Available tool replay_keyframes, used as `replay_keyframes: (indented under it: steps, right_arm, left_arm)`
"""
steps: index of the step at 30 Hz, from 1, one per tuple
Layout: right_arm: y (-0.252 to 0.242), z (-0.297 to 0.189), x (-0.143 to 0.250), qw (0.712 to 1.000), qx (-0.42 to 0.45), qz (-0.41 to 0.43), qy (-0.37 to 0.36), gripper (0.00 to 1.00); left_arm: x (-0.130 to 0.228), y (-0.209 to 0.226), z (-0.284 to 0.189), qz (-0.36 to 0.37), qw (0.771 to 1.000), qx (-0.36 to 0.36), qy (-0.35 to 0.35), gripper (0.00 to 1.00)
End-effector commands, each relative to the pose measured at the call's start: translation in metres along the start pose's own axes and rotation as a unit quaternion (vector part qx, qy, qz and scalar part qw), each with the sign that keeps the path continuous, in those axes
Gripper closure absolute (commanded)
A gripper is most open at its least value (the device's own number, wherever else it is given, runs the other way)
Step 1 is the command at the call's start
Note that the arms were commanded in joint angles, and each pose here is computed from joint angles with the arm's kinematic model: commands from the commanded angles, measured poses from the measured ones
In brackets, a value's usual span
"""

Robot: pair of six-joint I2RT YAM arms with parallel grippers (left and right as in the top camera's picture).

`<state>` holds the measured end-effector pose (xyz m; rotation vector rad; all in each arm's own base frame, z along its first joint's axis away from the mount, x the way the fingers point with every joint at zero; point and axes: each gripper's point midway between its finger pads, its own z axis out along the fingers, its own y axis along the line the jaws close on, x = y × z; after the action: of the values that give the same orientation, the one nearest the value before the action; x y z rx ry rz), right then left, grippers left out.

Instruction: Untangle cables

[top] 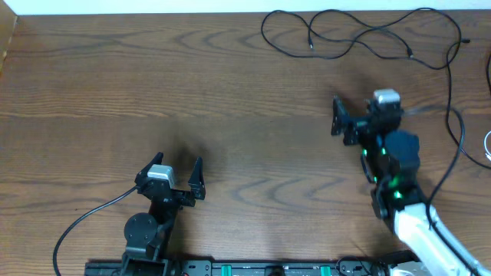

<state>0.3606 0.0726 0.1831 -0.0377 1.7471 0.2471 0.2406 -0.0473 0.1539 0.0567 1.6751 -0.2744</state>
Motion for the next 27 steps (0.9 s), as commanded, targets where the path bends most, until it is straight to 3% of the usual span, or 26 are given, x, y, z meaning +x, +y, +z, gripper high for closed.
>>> replay_keyframes:
  steps: [1, 10, 27]
  right_arm:
    - [-0.001, -0.022, 0.012, 1.000, -0.003, 0.007, -0.019, 0.01]
    - [-0.011, -0.062, 0.043, 0.999, 0.005, 0.008, -0.045, 0.01]
    - [-0.020, -0.084, 0.067, 1.000, 0.025, -0.006, 0.009, 0.01]
  left_arm:
    - [0.015, 0.000, 0.000, 0.004, 1.000, 0.004, 0.024, 0.07]
    - [0.015, 0.000, 0.000, 0.004, 1.000, 0.004, 0.024, 0.07]
    - [0.015, 0.000, 0.000, 0.004, 1.000, 0.004, 0.024, 0.07]
